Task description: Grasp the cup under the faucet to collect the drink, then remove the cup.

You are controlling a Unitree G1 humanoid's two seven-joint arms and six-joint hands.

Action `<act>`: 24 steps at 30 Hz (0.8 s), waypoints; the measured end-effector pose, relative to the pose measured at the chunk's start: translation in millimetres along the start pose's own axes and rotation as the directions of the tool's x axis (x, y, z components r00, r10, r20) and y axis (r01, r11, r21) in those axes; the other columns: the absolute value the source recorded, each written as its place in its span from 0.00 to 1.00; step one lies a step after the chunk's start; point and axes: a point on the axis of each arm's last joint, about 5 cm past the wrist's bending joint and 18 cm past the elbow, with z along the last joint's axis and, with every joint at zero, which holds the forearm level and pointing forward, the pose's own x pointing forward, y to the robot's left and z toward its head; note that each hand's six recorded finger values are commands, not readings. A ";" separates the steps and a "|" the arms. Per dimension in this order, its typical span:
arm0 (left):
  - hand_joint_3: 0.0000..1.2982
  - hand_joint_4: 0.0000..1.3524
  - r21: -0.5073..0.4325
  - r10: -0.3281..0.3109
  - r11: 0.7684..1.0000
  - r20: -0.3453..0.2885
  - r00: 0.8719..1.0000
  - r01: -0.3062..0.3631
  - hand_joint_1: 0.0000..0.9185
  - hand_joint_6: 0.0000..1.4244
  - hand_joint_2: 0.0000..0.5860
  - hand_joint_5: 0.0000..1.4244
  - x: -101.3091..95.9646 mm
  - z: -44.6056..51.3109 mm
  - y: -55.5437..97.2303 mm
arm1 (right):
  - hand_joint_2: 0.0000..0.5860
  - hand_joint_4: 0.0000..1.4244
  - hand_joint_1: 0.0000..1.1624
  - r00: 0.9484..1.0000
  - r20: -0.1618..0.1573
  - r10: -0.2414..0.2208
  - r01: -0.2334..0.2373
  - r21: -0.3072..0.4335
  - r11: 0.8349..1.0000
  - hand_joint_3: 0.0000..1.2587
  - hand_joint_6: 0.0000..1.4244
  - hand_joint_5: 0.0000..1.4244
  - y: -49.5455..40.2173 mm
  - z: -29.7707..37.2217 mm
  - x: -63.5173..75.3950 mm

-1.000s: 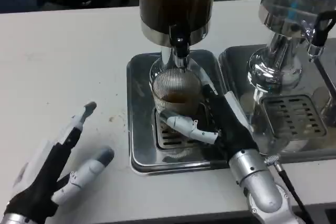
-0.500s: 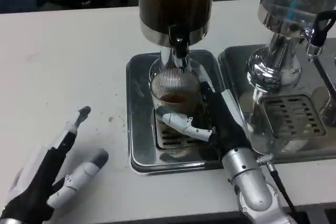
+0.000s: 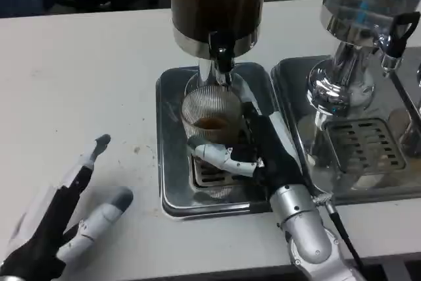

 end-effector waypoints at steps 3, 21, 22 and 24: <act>0.00 0.00 -0.002 0.003 1.000 -0.005 1.000 -0.003 0.00 0.00 0.23 0.00 -0.4 -0.2 0.4 | 0.32 0.08 0.82 1.000 0.003 -0.018 0.018 -0.002 1.000 0.00 0.23 0.12 1.9 0.7 0.3; 0.00 0.00 -0.008 0.018 1.000 -0.033 0.999 -0.019 0.00 0.00 0.23 0.00 -13.1 0.2 3.6 | 0.37 0.29 0.93 0.996 -0.010 -0.086 0.086 0.013 0.996 0.20 0.45 0.32 14.1 -0.3 2.1; 0.00 0.00 -0.008 0.017 1.000 -0.039 0.999 -0.018 0.00 0.00 0.23 0.00 -14.9 0.0 3.5 | 0.36 0.32 0.94 0.996 -0.012 -0.093 0.093 0.013 0.996 0.24 0.48 0.35 15.4 -0.2 2.7; 0.00 0.00 -0.005 0.022 1.000 -0.045 0.999 -0.022 0.00 0.00 0.23 0.00 -16.4 -0.1 4.8 | 0.34 0.34 0.97 0.994 -0.012 -0.105 0.106 0.011 0.994 0.28 0.50 0.39 16.5 -0.4 3.3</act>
